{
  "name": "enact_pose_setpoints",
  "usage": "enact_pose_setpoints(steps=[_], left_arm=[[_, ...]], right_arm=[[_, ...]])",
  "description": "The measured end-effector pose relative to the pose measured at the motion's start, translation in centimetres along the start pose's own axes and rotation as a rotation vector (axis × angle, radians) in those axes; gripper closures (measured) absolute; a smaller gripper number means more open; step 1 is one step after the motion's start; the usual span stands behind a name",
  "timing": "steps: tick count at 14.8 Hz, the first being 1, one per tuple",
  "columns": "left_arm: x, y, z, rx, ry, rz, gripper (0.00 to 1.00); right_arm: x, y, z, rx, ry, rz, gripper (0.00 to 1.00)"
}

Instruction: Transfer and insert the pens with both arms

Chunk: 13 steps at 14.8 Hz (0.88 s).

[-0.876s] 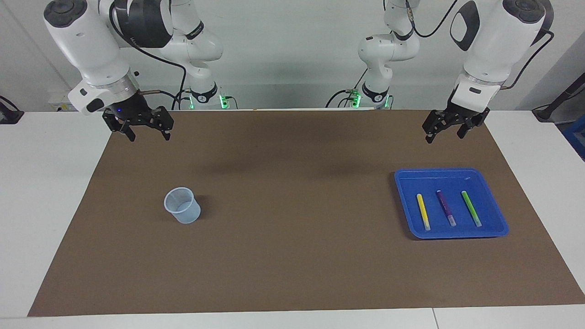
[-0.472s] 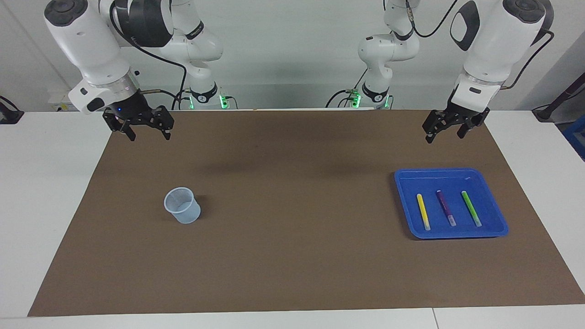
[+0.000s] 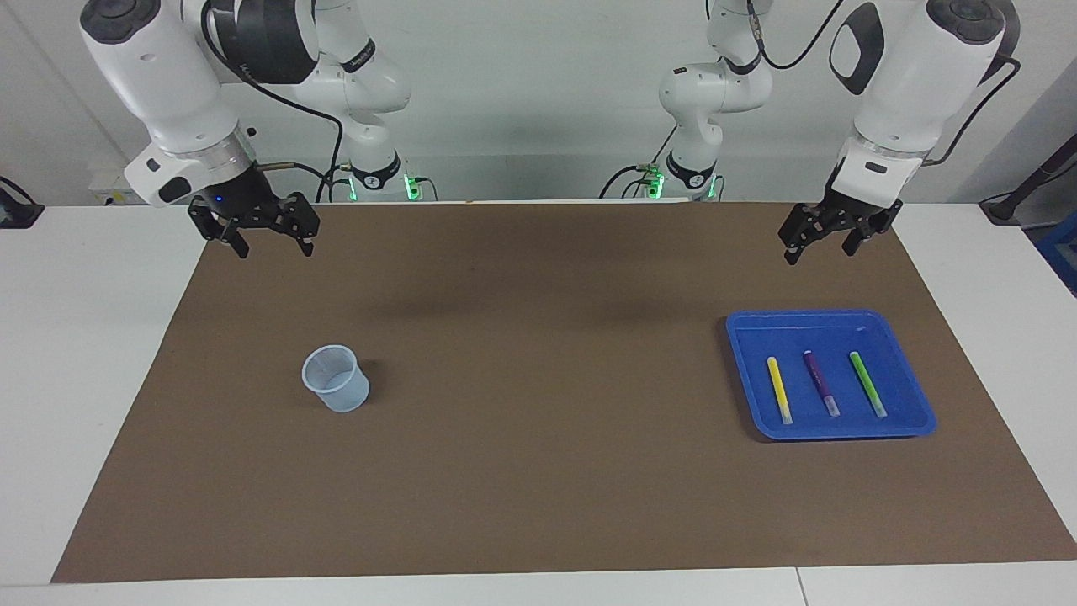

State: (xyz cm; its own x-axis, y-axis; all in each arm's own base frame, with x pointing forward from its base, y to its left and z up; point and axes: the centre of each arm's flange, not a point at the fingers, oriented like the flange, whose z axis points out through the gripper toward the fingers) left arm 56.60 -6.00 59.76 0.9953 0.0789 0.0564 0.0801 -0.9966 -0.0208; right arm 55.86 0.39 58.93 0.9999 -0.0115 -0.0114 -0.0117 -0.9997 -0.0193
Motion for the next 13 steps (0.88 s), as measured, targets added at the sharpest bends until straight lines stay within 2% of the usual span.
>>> enact_pose_setpoints(steps=[5, 10, 13], left_arm=[[0.3, -1.4, 0.2, 0.0, 0.006, -0.027, 0.0], [1.2, -1.7, 1.0, -0.015, 0.079, -0.094, 0.0], [1.1, -2.7, 3.4, -0.009, 0.059, -0.082, 0.0]], right_arm=[[0.0, 0.0, 0.0, 0.0, 0.0, 0.0, 0.0], [0.0, 0.0, 0.0, 0.0, 0.0, 0.0, 0.0], [0.0, 0.0, 0.0, 0.0, -0.001, 0.0, 0.0]])
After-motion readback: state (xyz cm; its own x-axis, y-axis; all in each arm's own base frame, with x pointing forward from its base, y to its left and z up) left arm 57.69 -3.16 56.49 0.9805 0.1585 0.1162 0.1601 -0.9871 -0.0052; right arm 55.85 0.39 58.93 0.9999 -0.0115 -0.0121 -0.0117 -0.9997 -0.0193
